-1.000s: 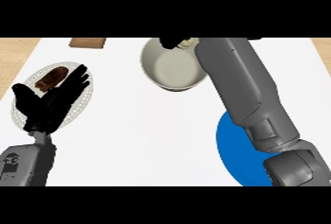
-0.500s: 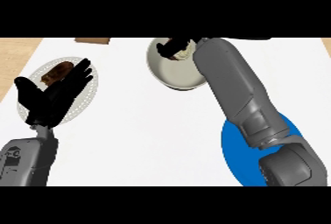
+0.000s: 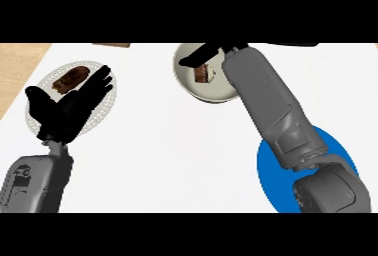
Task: Pick the cupcake from the plate and place it in the bowl
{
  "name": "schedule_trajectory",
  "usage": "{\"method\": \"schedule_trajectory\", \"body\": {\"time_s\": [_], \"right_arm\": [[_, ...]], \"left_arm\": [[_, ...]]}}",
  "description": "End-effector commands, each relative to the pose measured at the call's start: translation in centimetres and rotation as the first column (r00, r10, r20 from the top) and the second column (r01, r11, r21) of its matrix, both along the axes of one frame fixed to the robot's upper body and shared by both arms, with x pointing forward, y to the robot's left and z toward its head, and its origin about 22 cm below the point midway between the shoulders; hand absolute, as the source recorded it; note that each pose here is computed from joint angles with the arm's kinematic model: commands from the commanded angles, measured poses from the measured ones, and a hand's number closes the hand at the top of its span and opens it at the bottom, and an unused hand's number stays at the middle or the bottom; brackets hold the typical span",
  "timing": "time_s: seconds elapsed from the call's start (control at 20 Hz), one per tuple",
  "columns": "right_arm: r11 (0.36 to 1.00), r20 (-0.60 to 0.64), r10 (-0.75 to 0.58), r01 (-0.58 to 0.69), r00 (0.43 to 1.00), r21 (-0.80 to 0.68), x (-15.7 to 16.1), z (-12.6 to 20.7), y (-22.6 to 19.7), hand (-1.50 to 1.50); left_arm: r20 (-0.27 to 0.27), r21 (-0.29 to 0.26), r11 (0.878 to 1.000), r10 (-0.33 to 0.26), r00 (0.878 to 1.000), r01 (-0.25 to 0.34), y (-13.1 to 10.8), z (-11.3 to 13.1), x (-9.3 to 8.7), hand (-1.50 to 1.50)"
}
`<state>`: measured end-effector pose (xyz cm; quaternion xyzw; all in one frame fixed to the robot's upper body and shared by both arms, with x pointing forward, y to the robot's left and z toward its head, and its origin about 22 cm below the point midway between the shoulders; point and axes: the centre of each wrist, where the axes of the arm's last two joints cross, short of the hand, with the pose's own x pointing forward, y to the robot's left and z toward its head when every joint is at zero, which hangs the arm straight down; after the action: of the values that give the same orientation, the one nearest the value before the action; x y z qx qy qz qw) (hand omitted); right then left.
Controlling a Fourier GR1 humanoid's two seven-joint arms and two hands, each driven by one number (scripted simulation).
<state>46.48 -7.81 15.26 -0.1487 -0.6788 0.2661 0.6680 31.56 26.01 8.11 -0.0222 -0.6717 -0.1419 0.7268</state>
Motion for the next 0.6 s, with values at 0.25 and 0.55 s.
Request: {"method": "schedule_trajectory", "body": {"time_s": [0.25, 0.55], "right_arm": [[0.988, 0.168, -0.149, 0.139, 0.974, 0.071, 0.7, 0.8, -2.1, -1.5], [0.957, 0.213, -0.288, 0.27, 0.934, 0.108, 1.5, 0.9, -7.8, -1.5]], "left_arm": [[-0.019, 0.009, 1.0, 0.005, 1.0, -0.005, 0.5, -1.2, -0.5, 0.0], [-0.018, -0.001, 0.999, 0.036, 0.999, -0.036, -0.2, -1.0, -0.6, 0.0]]}}
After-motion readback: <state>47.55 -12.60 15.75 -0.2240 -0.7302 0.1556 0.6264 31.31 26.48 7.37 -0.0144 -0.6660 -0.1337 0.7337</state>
